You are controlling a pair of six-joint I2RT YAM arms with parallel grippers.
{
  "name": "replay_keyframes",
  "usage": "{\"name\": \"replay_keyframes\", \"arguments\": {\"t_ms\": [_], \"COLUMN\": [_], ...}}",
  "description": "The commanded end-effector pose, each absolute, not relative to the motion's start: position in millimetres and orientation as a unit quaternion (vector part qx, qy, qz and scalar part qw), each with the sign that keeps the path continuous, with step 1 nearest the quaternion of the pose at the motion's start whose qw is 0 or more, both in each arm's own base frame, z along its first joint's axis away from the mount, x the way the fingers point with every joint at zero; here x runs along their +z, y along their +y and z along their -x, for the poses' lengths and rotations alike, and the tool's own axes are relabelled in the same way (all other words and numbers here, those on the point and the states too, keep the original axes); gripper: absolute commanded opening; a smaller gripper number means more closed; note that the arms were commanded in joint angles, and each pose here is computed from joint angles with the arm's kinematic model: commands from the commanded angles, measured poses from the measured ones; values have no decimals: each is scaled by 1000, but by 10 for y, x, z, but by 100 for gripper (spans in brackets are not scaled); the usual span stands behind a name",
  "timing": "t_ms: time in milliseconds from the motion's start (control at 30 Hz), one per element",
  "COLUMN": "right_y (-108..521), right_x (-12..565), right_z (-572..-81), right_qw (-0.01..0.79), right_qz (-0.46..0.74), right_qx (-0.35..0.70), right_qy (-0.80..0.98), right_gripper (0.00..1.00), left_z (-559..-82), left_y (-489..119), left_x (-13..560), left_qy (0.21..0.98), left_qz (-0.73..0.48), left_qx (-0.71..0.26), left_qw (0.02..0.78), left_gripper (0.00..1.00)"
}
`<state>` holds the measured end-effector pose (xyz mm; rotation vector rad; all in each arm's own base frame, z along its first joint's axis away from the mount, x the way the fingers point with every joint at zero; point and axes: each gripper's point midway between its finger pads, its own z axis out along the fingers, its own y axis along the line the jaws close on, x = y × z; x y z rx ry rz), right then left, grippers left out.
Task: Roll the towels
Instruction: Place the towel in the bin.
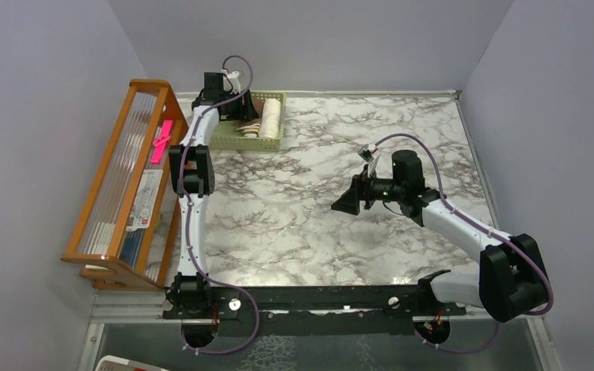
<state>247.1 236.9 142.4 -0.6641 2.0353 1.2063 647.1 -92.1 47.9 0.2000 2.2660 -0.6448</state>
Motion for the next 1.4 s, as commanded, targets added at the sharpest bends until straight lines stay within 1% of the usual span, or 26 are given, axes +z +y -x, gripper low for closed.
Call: {"name": "replay_keyframes", "arguments": {"t_ms": [0,100,167,300,433,533,733,800,867,1000,1067,1167,1367], "right_y": [2391,2394,2396,2409,2413,2416,2418,2429,2436,2452,2451,2456,2459], "right_x": [1419,1414,1415,1418,1416,1428,1416,1420,1419,1422,1417,1417,1400], "right_z": [-2428,-2420,-2418,-2412,-2399,-2382,-2362,-2353,-2352,-2339,-2333,-2316,-2302], "right_qw": [339,337,337,335,334,334,332,330,329,328,327,326,323], "right_qz": [270,271,271,273,274,276,279,280,281,284,285,287,289], "right_qx": [467,468,469,470,471,471,473,476,478,479,481,482,483], "right_qy": [771,771,770,769,769,768,767,765,765,763,762,761,761], "right_gripper": [72,72,72,72,72,72,72,72,72,72,72,72,72], "left_z": [-6527,-6525,-6502,-6438,-6452,-6491,-6550,-6563,-6571,-6582,-6591,-6589,-6573], "left_y": [-598,-638,-727,-929,-952,-850,-628,-566,-488,-400,-326,-221,-144], "left_x": [693,903,1070,1408,1573,1582,1578,1605,1615,1541,1452,1326,1053], "left_qy": [891,874,859,821,799,798,808,809,809,815,823,831,845], "left_qz": [-29,-34,-51,-91,-88,-67,-37,-27,-13,10,26,46,65], "left_qx": [-218,-254,-282,-348,-383,-383,-341,-322,-307,-287,-267,-240,-219], "left_qw": [396,413,424,443,455,461,479,490,501,503,501,500,484], "left_gripper": [58,59,61,63,63,63,64,61,56,37,30,25,16]}}
